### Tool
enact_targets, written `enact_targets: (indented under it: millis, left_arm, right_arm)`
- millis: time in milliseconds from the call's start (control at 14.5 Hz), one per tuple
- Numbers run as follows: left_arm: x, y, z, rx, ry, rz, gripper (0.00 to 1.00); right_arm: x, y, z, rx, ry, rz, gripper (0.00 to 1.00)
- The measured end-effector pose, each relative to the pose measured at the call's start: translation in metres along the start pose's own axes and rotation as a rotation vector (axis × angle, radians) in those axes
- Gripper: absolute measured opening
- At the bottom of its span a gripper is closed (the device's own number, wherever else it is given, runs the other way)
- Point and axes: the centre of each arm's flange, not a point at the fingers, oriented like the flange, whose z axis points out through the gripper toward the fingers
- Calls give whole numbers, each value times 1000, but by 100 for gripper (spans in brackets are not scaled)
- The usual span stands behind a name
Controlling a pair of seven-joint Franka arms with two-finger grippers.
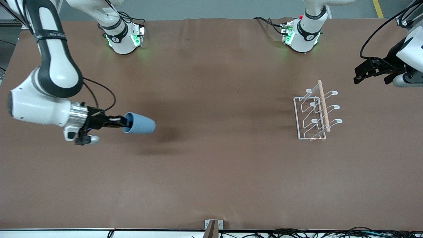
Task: Hang cup on cup holder
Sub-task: 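Lift the blue cup with the right gripper toward the table center, then hold the cup with the right gripper while the left gripper reaches it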
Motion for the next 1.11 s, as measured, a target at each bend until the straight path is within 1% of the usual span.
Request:
enact_targets:
  millis: [138,276,415,553,622,760,829,968,1106]
  left_arm:
    - [0,6,1,0,-1,18,100]
    - [0,14,1,-5,0,109,100]
    - [-1,23,-3,-47,10,286,100]
    - [-2,32,-4,-106,23,470,100]
    - [-2,39,-4,-127,26,542,100]
    - [-5,71,1,-152,22,689,100]
    - [-9,95,5,-166,19,782,100]
    - [-22,148,10,-182,8,949,100]
    - [-37,198,20,-242,-9,1068,100]
  right_arm:
    - [-13,-20,32,98,-53,29,5]
    - [-26,-44,59,189,-102,48,5]
    - [-40,-76,83,280,-138,56,5]
    - [-50,-101,101,356,-161,71,5]
    - [-55,-110,107,394,-171,83,5]
    - [-65,-128,119,484,-203,113,5]
    - [-70,-136,125,515,-218,123,5]
    - [-80,-147,138,545,-247,132,5]
    - [-88,-156,147,574,-268,142,5]
